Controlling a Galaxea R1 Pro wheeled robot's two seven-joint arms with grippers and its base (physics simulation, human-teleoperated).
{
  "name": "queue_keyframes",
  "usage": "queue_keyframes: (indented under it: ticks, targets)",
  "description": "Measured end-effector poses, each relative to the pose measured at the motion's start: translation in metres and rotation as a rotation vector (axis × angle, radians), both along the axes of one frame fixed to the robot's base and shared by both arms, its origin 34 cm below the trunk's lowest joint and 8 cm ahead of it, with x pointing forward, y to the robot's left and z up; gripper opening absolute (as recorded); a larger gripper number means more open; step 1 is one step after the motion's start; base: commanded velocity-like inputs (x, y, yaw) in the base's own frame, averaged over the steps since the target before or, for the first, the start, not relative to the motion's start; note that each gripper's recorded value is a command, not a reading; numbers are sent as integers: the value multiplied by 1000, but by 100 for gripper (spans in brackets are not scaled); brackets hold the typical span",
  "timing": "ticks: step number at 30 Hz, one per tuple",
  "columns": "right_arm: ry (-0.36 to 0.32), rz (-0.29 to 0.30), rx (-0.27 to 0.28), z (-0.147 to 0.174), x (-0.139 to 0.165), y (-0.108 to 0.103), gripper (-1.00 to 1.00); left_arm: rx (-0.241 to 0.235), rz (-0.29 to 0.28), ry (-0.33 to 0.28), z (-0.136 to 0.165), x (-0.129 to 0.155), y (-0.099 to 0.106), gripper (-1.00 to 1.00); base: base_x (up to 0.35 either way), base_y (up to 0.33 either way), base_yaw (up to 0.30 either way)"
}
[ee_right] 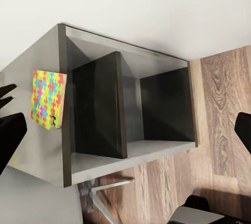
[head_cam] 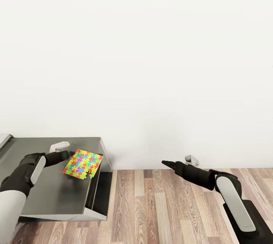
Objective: Put all the toys in the child's room - the three board games (two on the bed and one on the table), the two jigsaw puzzles on the table, and the tennis ball on the table - inside the toy box on the table in the child's room.
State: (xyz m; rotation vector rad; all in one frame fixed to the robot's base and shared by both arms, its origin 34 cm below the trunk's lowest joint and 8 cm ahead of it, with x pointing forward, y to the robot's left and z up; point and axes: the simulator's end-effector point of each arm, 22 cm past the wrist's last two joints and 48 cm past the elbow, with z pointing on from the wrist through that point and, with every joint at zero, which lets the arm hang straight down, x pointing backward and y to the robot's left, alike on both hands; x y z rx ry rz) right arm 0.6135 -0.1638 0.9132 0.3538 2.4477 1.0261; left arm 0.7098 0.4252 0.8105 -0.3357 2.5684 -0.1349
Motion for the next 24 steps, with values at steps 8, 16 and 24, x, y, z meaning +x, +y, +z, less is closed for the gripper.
queue_keyframes:
  ticks: [8,16,24]
  targets:
    - [0,0,0,0,0,0,100,-37,67,-21,14,1,20,100,0,0,0]
    - [0,1,0,0,0,0,100,-40,66,-45,33,9,22,100,0,0,0]
    - [0,1,0,0,0,1,100,-99,135,-76,51,9,38,100,0,0,0]
